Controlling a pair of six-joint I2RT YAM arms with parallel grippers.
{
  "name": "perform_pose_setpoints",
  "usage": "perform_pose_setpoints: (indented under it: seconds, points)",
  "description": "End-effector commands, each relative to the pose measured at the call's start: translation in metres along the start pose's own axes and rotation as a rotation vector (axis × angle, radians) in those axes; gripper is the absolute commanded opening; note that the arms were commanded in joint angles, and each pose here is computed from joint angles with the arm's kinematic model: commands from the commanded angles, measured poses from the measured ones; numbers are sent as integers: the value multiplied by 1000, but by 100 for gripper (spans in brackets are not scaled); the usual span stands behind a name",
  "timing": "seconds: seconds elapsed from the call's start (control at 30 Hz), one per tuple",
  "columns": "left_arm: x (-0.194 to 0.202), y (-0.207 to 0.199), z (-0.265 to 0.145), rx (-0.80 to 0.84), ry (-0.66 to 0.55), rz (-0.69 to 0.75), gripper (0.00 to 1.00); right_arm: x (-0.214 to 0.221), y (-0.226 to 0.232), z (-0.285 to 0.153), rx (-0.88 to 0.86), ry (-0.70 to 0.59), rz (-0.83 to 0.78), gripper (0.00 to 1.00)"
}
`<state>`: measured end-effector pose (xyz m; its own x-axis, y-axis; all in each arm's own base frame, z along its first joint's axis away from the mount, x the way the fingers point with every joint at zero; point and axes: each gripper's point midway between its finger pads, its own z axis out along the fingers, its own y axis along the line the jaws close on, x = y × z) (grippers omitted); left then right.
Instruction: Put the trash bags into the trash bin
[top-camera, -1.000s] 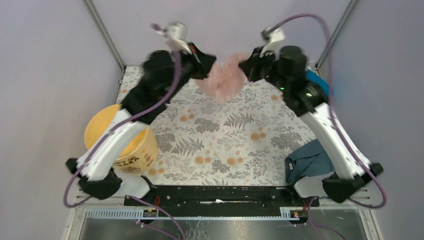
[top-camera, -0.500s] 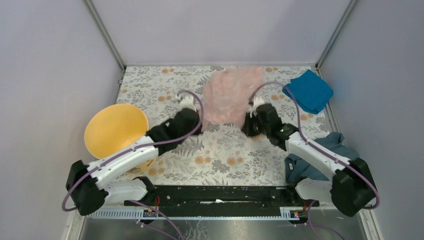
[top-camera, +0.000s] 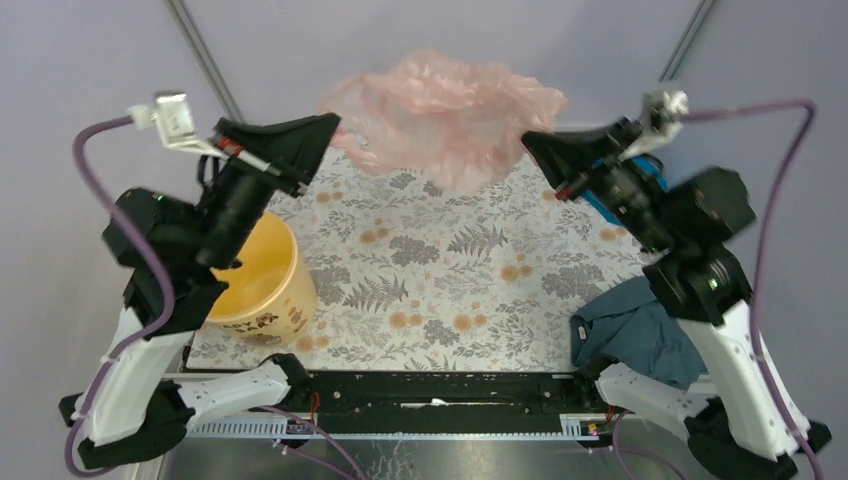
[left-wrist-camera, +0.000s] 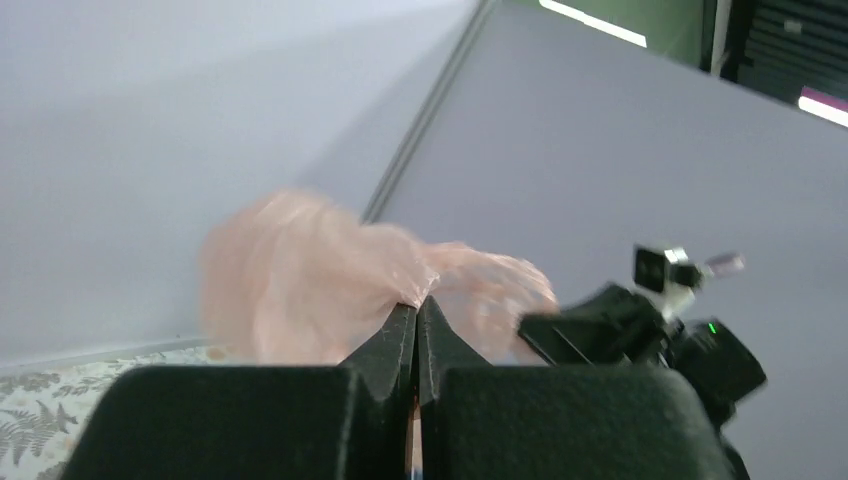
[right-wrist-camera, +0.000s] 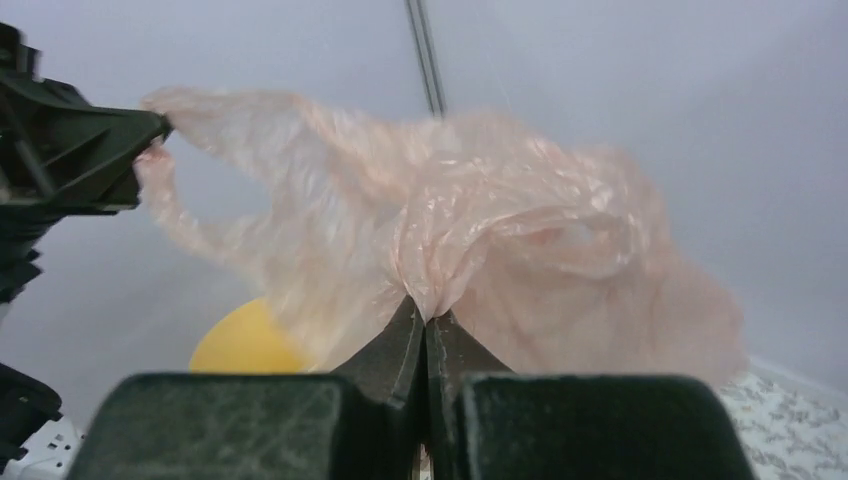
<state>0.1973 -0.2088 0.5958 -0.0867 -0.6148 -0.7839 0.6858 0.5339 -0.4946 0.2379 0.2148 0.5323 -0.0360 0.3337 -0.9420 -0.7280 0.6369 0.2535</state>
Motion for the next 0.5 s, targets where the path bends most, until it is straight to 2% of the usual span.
perform_pose_setpoints:
  seconds: [0.0,0.07,0.1,0.13,0.2,0.23,0.27,0.33,0.43,0.47]
  points:
    - [90,87,2,-309,142,16,0,90,-39,-2,104,146,-13,0]
    - [167,143,-15,-479,302,52,0,181,-92,-11,295,315,-5,0]
    - [207,166,-29,-529,388,62,0,249,-115,-26,367,470,17,0]
    - [246,185,-47,-559,474,69,0,299,-126,-40,398,603,42,0]
    - [301,210,-79,-591,599,55,0,364,-123,-66,397,796,153,0]
    - [316,217,-91,-606,638,45,0,375,-114,-69,366,811,211,0]
    - [321,219,-96,-607,658,42,0,374,-107,-65,332,782,248,0]
    - [306,208,-83,-563,640,57,0,335,-96,-40,266,658,239,0]
    - [230,165,-22,-439,495,140,0,248,-94,9,252,543,92,0]
    - [177,134,10,-376,390,160,0,215,-95,26,260,501,32,0]
